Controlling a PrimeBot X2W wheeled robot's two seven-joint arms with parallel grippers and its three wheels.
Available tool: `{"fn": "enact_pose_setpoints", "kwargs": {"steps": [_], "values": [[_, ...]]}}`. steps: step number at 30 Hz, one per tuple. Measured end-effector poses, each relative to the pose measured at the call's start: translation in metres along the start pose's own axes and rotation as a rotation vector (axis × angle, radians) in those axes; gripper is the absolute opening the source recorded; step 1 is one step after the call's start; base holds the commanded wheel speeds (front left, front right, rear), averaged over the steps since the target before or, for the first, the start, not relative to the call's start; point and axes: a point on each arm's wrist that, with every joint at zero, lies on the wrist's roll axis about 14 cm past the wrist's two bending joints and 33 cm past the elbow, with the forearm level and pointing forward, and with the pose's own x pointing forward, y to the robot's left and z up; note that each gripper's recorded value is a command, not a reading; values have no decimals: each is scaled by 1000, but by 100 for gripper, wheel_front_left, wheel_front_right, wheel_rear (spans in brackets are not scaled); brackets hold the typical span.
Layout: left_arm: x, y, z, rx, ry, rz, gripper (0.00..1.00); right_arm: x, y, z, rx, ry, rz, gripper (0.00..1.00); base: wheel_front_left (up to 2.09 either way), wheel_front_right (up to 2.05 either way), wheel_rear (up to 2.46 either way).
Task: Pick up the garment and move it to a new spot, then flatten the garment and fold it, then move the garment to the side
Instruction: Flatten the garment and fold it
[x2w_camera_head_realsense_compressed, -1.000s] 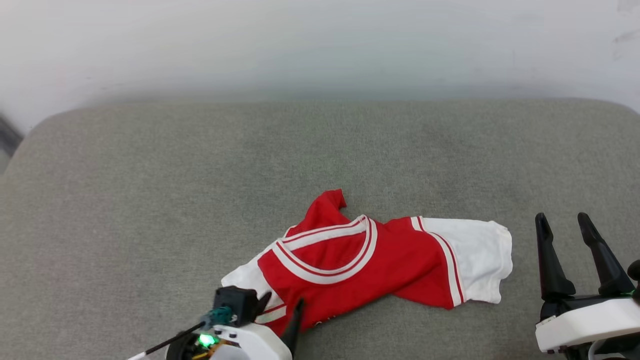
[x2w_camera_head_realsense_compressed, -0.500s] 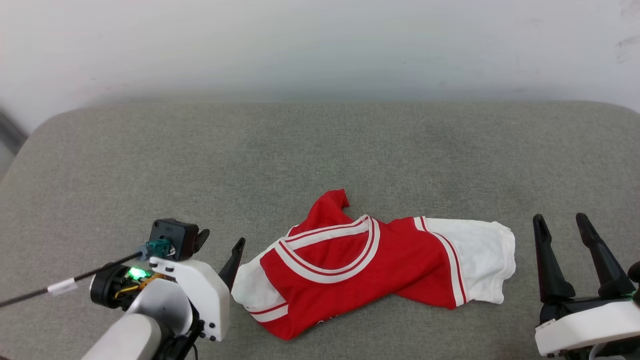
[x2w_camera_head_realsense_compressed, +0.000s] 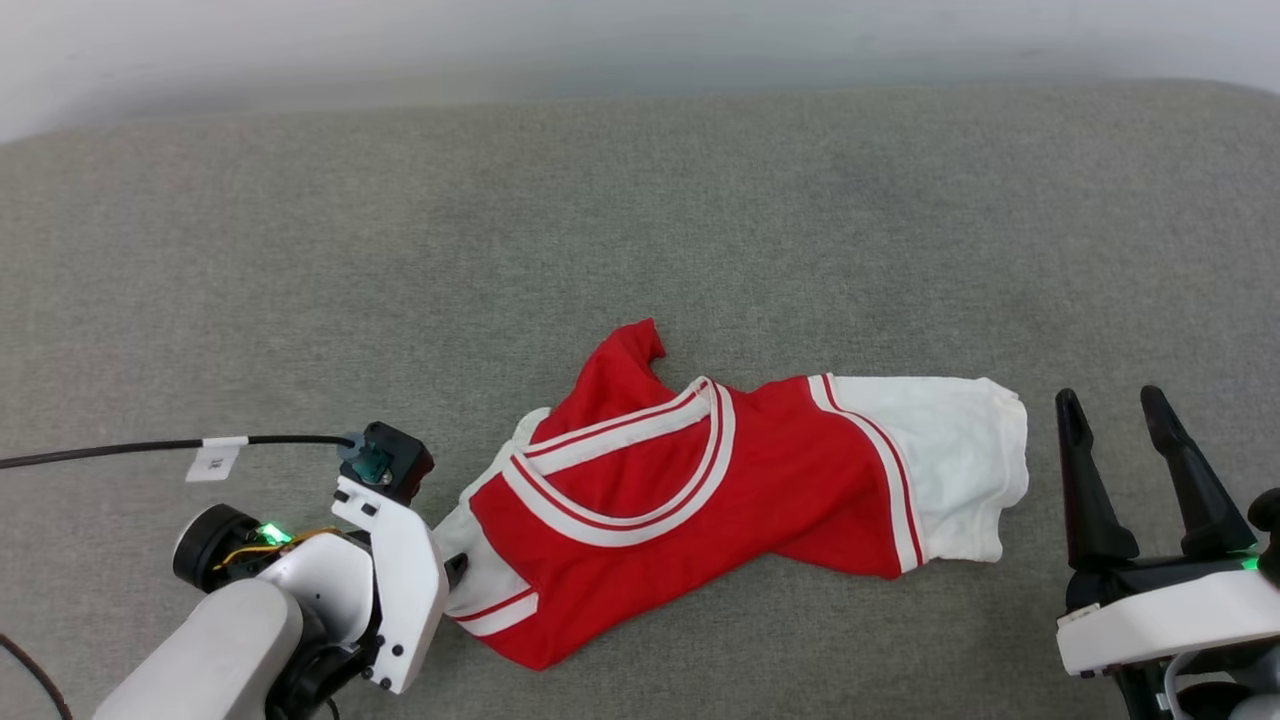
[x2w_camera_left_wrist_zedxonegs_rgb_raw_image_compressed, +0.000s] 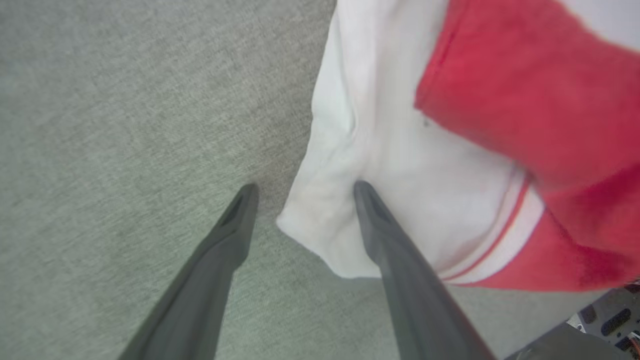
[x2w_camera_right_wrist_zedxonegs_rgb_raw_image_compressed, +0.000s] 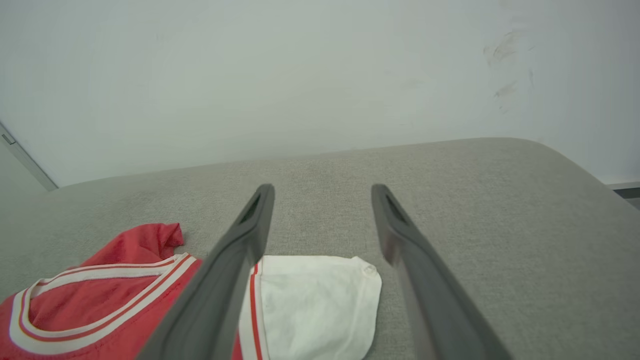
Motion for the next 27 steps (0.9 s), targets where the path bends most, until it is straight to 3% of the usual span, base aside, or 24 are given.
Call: {"fn": "enact_pose_setpoints", "kwargs": {"steps": [1, 2, 3, 5, 8, 11, 19, 22, 27], "values": [[4, 0, -3, 10, 23, -1, 100, 0, -2, -2, 0, 4, -5, 100, 0, 0, 0], [6, 0, -6, 20, 45, -7, 93, 1, -3, -3, 2, 8, -8, 100, 0, 0, 0], [9, -1, -7, 32, 66, -13, 75, 0, -4, -5, 3, 13, -11, 100, 0, 0, 0], [12, -4, -11, 61, 99, -29, 0, 0, -5, -7, 7, 16, -16, 100, 0, 0, 0], [14, -12, -9, 74, 89, -53, 0, 1, -5, -6, 11, 10, -16, 100, 0, 0, 0], [11, -15, 9, 65, -19, -36, 0, 0, -6, -5, 11, 7, -17, 100, 0, 0, 0], [-47, 28, 70, -43, -407, 191, 0, -1, 5, 8, 13, -23, 17, 100, 0, 0, 0], [-67, 46, 55, -151, -449, 280, 0, -2, 9, 12, 13, -32, 29, 100, 0, 0, 0], [-74, 57, -10, -379, -373, 369, 0, -4, 13, 14, 14, -33, 41, 100, 0, 0, 0]]}}
